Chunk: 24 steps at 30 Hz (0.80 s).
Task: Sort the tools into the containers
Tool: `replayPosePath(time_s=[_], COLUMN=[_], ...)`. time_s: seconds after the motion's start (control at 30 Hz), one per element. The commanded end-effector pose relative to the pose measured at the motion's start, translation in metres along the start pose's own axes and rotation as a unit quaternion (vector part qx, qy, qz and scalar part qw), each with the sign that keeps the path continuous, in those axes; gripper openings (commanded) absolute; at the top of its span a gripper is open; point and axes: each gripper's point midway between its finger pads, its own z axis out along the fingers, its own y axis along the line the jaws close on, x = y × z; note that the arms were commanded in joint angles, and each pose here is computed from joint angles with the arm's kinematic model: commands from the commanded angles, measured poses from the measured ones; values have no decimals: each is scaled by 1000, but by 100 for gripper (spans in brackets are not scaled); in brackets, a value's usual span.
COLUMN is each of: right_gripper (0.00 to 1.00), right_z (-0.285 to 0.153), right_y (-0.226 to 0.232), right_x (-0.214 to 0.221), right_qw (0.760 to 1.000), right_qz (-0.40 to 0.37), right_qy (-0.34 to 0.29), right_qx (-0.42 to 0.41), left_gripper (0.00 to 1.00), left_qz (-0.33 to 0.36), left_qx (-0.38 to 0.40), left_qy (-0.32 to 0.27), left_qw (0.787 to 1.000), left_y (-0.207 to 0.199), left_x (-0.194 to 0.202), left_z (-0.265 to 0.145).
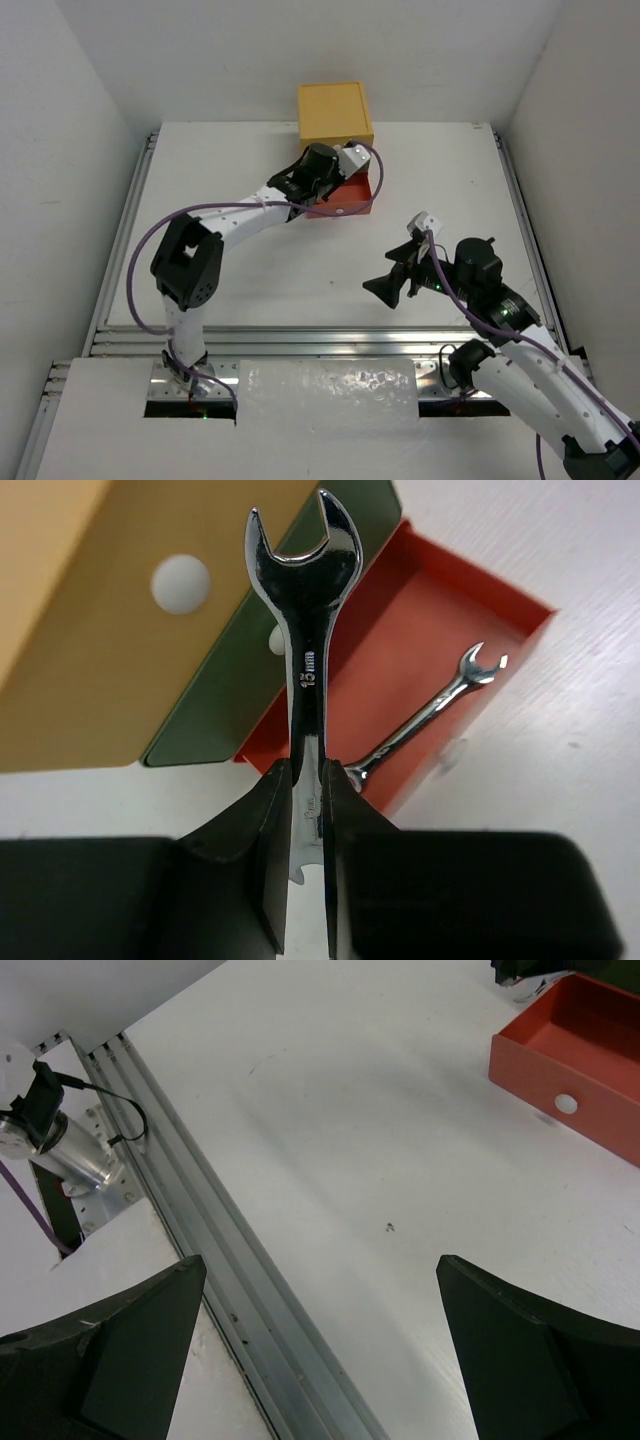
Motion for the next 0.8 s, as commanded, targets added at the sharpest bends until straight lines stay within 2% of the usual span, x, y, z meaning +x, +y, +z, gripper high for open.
replayPosePath(time_s=[0.0,0.2,0.3,0.33,0.37,0.4,0.43,0.47,0.5,0.53,0.63,0.67,0.7,0.73,0.77], right_gripper=[99,99,99,99,99,99,99,99,99,99,99,99,99,99,99], right_z=[-3,-3,-1,0,0,2,4,6,7,9,18,20,22,33,33], right_y=[5,3,0,0,-1,-2,-3,-5,-6,-9,-28,-37,-51,-73,-73], right_x=[-18,-17,-14,-13,-13,-11,-11,-8,-6,-4,2,4,6,16,16], right_qw=[1000,1000,1000,1000,1000,1000,1000,1000,1000,1000,997,995,988,978,977], right_qz=[-11,-10,-8,-7,-7,-5,-4,-1,2,5,36,50,80,106,117], right_qy=[-24,-24,-19,-17,-17,-13,-13,-8,-5,-4,1,1,-5,9,7], right_qx=[-3,1,5,4,6,5,6,9,10,16,65,86,130,177,178], left_gripper=[0,0,9,22,23,18,22,33,53,62,68,71,81,85,87], left_qz=[21,18,17,17,18,18,17,15,8,4,-30,-69,-102,-183,-234], left_qx=[-25,9,14,16,17,19,15,11,3,3,-19,-34,-76,-143,-143], left_qy=[-64,-54,-47,-47,-46,-58,-65,-68,-69,-71,-92,-107,-94,-63,-85], left_qw=[997,998,999,999,999,998,998,998,998,997,995,991,987,971,958], left_y=[35,17,12,10,10,10,11,14,18,19,34,44,60,83,86], left_x=[-34,-23,-14,-11,-11,-15,-18,-21,-24,-26,-47,-60,-58,-46,-57], left_z=[14,39,39,39,37,34,33,30,27,24,-1,-21,-34,-60,-72])
